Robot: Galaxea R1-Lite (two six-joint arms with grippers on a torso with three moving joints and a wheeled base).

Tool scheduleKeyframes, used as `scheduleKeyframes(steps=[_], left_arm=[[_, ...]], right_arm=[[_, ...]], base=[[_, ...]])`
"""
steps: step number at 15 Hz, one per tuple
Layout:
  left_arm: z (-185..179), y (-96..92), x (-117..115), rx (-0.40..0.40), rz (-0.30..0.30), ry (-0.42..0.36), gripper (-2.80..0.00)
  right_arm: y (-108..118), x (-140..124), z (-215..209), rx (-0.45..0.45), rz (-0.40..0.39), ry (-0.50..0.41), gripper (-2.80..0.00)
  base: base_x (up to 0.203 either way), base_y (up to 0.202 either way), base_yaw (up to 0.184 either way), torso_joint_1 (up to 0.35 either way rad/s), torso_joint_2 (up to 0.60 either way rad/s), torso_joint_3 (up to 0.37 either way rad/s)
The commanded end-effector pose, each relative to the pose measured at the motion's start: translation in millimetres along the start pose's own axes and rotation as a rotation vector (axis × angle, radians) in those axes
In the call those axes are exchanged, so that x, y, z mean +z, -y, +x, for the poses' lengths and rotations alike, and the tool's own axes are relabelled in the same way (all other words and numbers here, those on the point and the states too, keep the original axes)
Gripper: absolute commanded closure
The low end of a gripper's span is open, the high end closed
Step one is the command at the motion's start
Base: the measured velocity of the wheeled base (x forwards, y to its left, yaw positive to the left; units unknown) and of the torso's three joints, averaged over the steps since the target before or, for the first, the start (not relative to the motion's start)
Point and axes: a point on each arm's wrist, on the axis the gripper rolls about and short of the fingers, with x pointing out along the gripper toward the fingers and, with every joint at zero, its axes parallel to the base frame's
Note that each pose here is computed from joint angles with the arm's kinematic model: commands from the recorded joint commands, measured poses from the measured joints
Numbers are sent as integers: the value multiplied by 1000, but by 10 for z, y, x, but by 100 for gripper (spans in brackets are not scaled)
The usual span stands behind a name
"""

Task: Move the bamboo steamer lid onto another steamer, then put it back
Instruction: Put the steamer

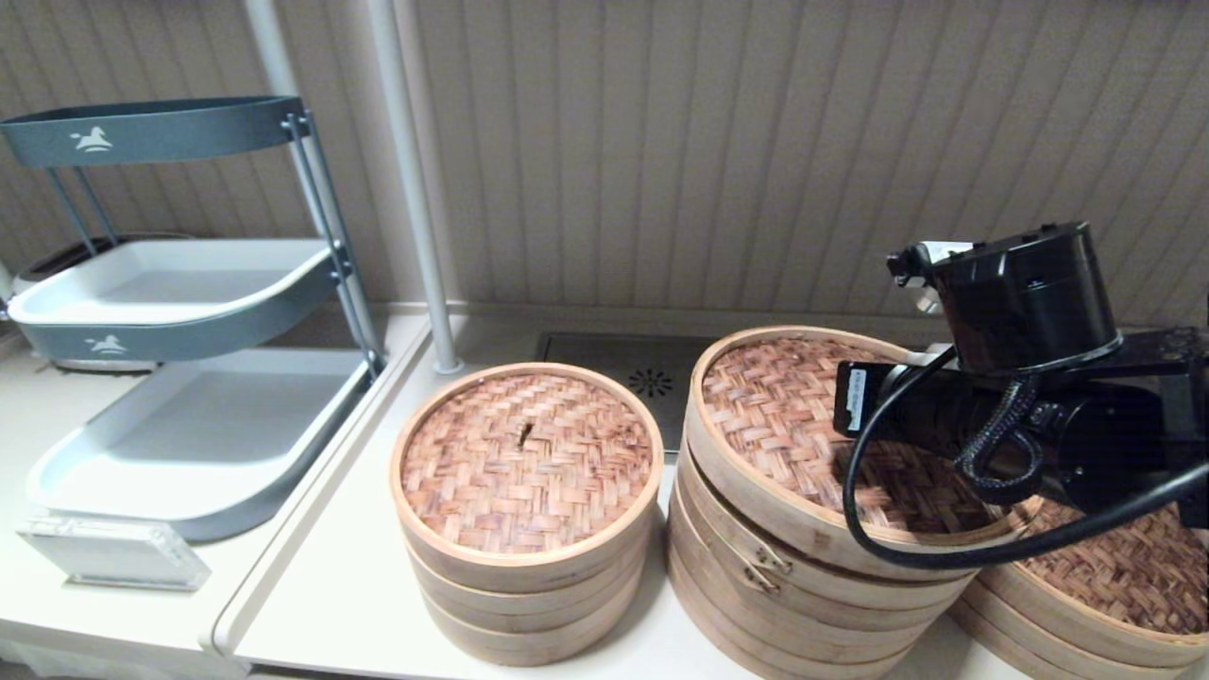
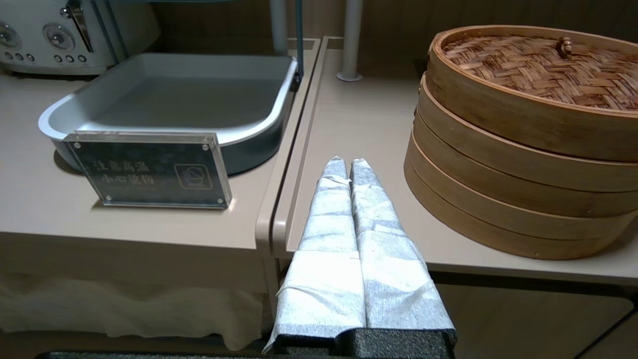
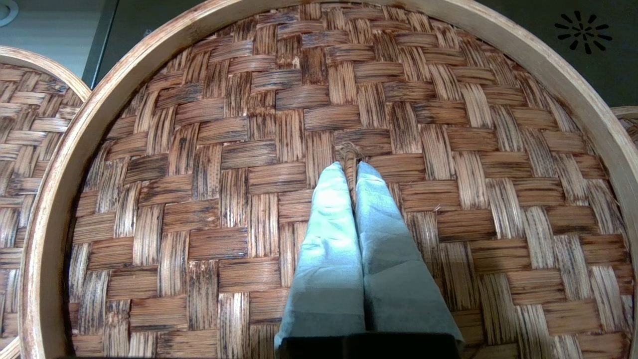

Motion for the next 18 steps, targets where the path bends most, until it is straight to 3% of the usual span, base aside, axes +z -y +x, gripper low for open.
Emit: scheduleKeyframes(steps=[1,16,17,18], left_arm=[[14,0,-69,0,0,-22,0],[14,0,-69,1,0,-22,0],[13,0,-69,0,0,-21,0],[14,0,-69,1,0,-22,0]], right_arm=[[-5,-17,50,-13,-2,-8,0],[17,-95,67,-24,-14,-31,0],[22,-94,59,-24,-14,-30,-280],[23,-92,55,-22,-13,-30,-280]], base=[[0,0,0,0,0,0],[0,0,0,0,0,0],[0,0,0,0,0,0],[0,0,0,0,0,0]])
